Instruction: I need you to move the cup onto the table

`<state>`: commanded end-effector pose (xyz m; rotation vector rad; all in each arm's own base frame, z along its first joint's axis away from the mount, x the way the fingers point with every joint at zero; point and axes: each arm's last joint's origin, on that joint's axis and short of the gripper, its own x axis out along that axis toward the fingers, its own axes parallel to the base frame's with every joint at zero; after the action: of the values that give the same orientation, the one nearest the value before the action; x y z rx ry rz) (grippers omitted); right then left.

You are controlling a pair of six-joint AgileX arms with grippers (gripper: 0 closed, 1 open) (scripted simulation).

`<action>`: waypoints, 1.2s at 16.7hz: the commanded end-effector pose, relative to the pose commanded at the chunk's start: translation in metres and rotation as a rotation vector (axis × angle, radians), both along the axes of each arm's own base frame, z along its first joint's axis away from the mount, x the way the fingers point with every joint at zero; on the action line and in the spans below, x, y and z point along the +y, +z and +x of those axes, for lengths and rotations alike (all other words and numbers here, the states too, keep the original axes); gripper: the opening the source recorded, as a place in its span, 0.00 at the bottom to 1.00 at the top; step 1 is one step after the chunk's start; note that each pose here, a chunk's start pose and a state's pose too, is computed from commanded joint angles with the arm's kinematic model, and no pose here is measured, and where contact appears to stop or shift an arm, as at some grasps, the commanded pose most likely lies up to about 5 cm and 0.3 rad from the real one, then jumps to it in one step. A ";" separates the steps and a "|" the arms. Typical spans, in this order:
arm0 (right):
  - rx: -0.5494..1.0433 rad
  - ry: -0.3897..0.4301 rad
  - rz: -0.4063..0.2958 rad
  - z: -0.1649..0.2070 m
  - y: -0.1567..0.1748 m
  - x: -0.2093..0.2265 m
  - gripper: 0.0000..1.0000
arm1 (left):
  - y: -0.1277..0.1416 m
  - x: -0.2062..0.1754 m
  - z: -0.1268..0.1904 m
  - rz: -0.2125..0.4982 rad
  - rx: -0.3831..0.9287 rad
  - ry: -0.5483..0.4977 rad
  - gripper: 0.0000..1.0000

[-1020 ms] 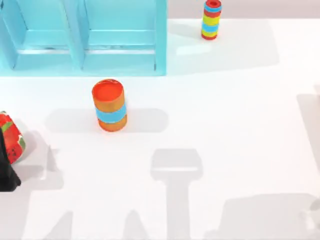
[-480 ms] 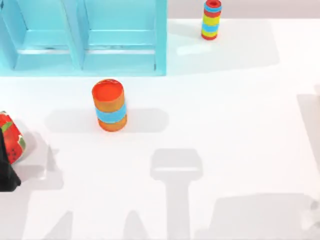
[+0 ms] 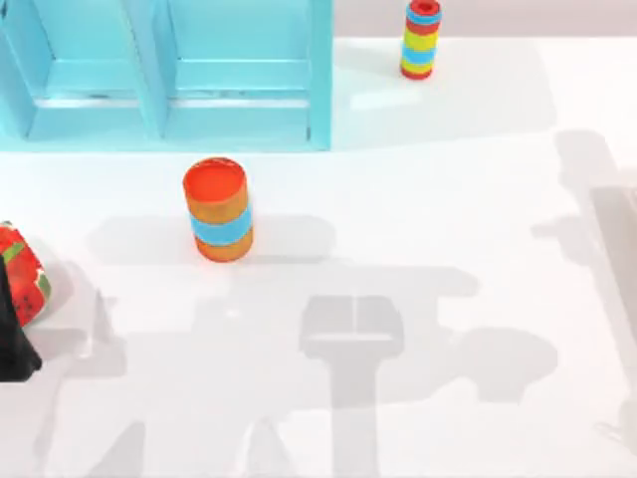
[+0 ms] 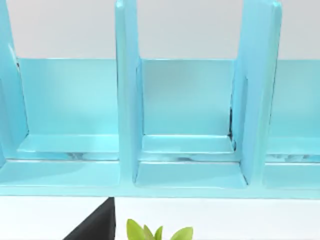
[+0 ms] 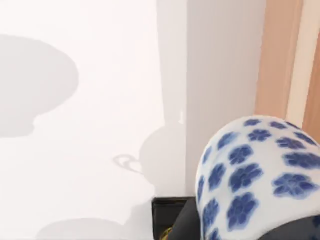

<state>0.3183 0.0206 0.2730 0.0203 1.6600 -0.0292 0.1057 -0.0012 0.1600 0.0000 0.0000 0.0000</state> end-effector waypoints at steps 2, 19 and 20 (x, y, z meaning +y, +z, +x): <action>0.009 0.005 -0.012 0.025 -0.001 0.046 0.00 | 0.000 0.000 0.000 0.000 0.000 0.000 1.00; -0.084 0.017 0.000 0.006 -0.024 0.307 0.00 | 0.000 0.000 0.000 0.000 0.000 0.000 1.00; -0.084 0.016 0.001 0.007 -0.024 0.307 0.00 | 0.000 0.000 0.000 0.000 0.000 0.000 1.00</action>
<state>0.3249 0.3273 0.2489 0.0083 1.5762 -0.0150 0.1057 -0.0012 0.1600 0.0000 0.0000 0.0000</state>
